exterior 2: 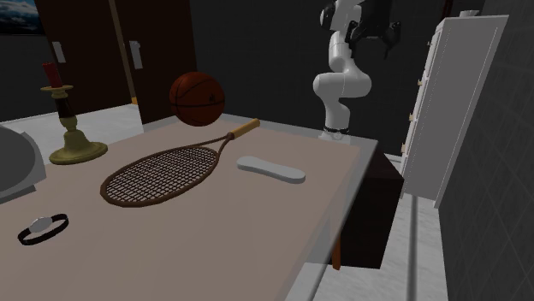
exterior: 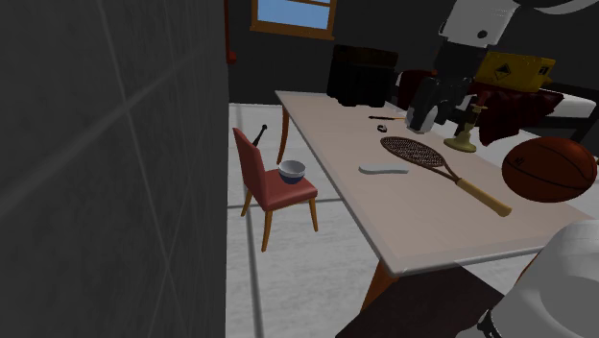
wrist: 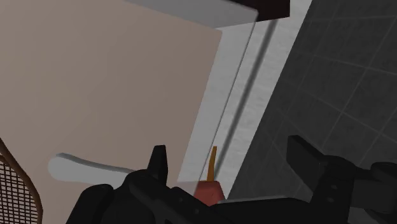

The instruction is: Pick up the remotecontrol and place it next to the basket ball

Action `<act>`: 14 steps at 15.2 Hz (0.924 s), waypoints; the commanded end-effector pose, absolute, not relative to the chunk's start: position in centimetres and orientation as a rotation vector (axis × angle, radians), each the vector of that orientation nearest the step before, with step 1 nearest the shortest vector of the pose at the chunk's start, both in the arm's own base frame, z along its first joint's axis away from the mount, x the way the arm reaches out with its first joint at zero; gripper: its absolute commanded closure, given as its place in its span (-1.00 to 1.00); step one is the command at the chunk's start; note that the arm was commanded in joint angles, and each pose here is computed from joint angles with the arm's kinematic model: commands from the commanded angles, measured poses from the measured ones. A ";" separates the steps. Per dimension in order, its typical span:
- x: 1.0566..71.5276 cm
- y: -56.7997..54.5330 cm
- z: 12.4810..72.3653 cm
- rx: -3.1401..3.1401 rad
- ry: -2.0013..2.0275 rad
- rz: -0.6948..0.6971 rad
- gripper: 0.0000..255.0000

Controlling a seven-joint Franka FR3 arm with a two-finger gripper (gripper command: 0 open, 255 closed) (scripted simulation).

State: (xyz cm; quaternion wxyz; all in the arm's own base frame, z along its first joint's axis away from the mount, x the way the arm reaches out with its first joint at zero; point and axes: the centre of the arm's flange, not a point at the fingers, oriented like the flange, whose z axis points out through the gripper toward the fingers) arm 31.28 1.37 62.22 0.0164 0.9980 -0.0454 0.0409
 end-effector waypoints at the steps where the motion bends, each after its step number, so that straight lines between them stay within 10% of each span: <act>1: 31.3 1.4 62.2 3.103 -0.141 0.127 -1.00; 14: 35.4 -12.5 52.7 3.058 0.571 0.083 -1.00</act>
